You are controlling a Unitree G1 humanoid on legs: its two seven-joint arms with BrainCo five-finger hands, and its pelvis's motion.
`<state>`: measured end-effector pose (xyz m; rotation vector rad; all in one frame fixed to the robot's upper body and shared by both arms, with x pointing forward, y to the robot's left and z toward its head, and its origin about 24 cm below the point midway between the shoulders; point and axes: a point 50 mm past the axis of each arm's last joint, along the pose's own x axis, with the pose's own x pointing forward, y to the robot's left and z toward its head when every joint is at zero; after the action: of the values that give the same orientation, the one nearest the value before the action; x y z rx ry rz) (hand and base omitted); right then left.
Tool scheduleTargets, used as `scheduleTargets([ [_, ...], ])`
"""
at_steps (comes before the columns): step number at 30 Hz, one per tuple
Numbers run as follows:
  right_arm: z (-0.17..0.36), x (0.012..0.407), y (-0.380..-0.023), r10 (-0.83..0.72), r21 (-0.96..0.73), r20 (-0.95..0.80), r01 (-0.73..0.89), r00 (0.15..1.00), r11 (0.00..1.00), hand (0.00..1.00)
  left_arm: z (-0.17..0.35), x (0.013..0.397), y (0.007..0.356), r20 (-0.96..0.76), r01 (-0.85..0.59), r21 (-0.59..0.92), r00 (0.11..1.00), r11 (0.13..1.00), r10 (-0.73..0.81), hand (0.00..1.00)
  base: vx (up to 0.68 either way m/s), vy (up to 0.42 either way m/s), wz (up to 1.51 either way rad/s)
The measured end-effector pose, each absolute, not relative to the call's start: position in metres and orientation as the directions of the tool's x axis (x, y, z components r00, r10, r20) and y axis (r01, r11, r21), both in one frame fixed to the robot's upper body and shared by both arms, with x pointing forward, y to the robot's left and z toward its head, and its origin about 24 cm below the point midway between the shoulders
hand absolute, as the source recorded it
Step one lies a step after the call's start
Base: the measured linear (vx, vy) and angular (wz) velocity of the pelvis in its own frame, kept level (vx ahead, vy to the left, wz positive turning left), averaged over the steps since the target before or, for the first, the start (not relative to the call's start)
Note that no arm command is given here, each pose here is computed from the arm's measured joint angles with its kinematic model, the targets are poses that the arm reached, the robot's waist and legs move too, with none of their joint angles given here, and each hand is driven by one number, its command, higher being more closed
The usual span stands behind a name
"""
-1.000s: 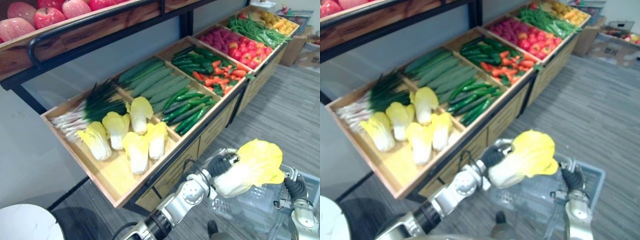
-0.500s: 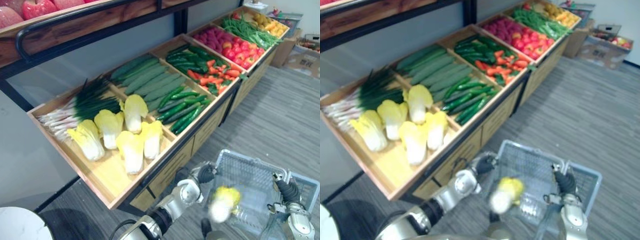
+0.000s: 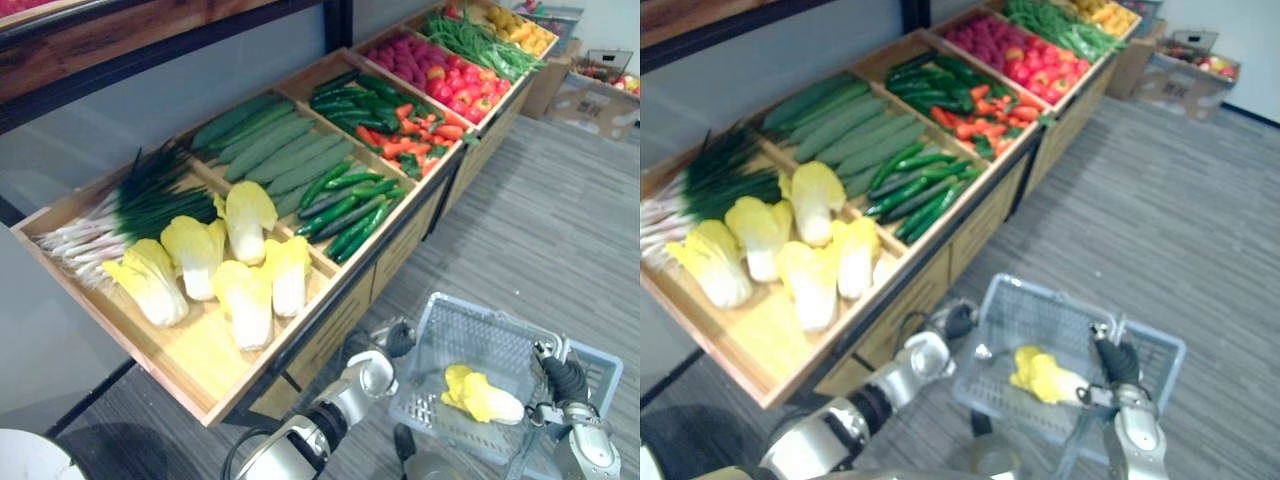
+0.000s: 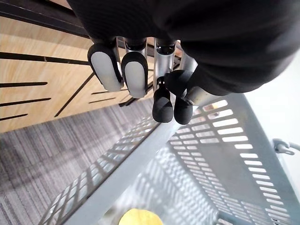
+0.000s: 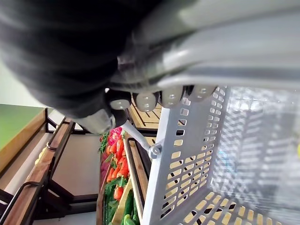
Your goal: Pick vegetable in the basket
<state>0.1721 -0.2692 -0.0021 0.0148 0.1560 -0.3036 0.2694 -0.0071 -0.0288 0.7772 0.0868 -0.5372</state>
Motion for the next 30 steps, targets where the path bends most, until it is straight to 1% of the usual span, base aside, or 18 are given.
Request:
scheduleTargets([
  [4,-0.003,0.172,-0.269,-0.308,-0.011,-0.161,0.311,0.938,0.95,1.0,-0.011,0.27,-0.024,-0.19,0.481,0.64,0.855,0.599,-0.483,1.0,-0.02,-0.037,0.07],
  [5,-0.005,0.171,-0.27,-0.313,-0.012,-0.166,0.316,0.935,0.949,1.0,-0.002,0.271,-0.029,-0.151,0.473,0.636,0.851,0.61,-0.502,0.0,-0.01,-0.041,0.09],
  [8,-0.013,0.167,-0.273,-0.337,-0.019,-0.2,0.34,0.92,0.94,1.0,0.041,0.269,-0.048,0.042,0.45,0.571,0.819,0.687,-0.572,0.0,-0.01,-0.044,0.17],
  [9,-0.019,0.163,-0.276,-0.369,-0.023,-0.224,0.374,0.902,0.927,1.0,0.066,0.265,-0.053,0.161,0.453,0.513,0.784,0.73,-0.6,0.0,-0.01,-0.031,0.26],
  [10,-0.021,0.161,-0.278,-0.38,-0.024,-0.234,0.386,0.895,0.922,1.0,0.075,0.262,-0.054,0.202,0.456,0.494,0.768,0.74,-0.608,0.0,-0.03,-0.041,0.36],
  [11,-0.026,0.158,-0.28,-0.398,-0.03,-0.256,0.404,0.881,0.914,1.0,0.09,0.256,-0.052,0.28,0.462,0.454,0.737,0.761,-0.615,0.0,-0.03,-0.023,0.27],
  [12,-0.029,0.155,-0.282,-0.408,-0.034,-0.267,0.414,0.873,0.909,1.0,0.096,0.253,-0.05,0.313,0.465,0.438,0.724,0.769,-0.615,0.0,-0.05,-0.04,0.31],
  [13,-0.035,0.15,-0.287,-0.438,-0.038,-0.293,0.447,0.85,0.894,1.0,0.109,0.246,-0.04,0.385,0.465,0.399,0.697,0.79,-0.605,0.0,-0.04,-0.028,0.26],
  [16,-0.044,0.143,-0.293,-0.482,-0.075,-0.326,0.486,0.813,0.871,1.0,0.117,0.241,-0.011,0.448,0.418,0.38,0.697,0.825,-0.559,0.0,-0.04,-0.025,0.26],
  [18,-0.052,0.135,-0.301,-0.522,-0.098,-0.353,0.524,0.777,0.846,1.0,0.118,0.237,0.029,0.485,0.312,0.352,0.746,0.883,-0.457,0.0,-0.03,-0.021,0.27],
  [19,-0.056,0.132,-0.301,-0.525,-0.102,-0.37,0.528,0.767,0.843,1.0,0.117,0.236,0.04,0.486,0.278,0.347,0.764,0.896,-0.426,0.0,-0.02,-0.033,0.29],
  [21,-0.074,0.119,-0.301,-0.54,-0.149,-0.448,0.536,0.712,0.831,1.0,0.107,0.235,0.084,0.469,0.121,0.336,0.839,0.934,-0.277,0.0,-0.02,-0.024,0.29],
  [22,-0.077,0.118,-0.301,-0.546,-0.149,-0.462,0.546,0.699,0.824,1.0,0.103,0.235,0.095,0.458,0.075,0.333,0.858,0.94,-0.231,0.0,-0.03,-0.011,0.4],
  [24,-0.09,0.109,-0.298,-0.567,-0.156,-0.511,0.579,0.646,0.8,1.0,0.084,0.227,0.14,0.395,-0.108,0.326,0.918,0.939,-0.032,0.0,-0.01,-0.01,0.41],
  [25,-0.093,0.105,-0.299,-0.571,-0.165,-0.525,0.583,0.631,0.796,1.0,0.079,0.224,0.15,0.378,-0.148,0.327,0.926,0.934,0.014,0.0,-0.01,-0.005,0.36],
  [27,-0.102,0.093,-0.301,-0.592,-0.195,-0.565,0.605,0.574,0.772,1.0,0.054,0.216,0.19,0.289,-0.303,0.363,0.936,0.881,0.203,0.0,-0.01,-0.011,0.39],
  [28,-0.103,0.092,-0.301,-0.597,-0.201,-0.57,0.609,0.564,0.768,1.0,0.046,0.214,0.201,0.26,-0.342,0.375,0.931,0.861,0.257,0.0,-0.01,-0.013,0.37],
  [30,-0.108,0.089,-0.301,-0.607,-0.2,-0.587,0.631,0.536,0.75,1.0,0.012,0.197,0.246,0.133,-0.504,0.432,0.856,0.748,0.5,0.0,-0.04,-0.005,0.33],
])
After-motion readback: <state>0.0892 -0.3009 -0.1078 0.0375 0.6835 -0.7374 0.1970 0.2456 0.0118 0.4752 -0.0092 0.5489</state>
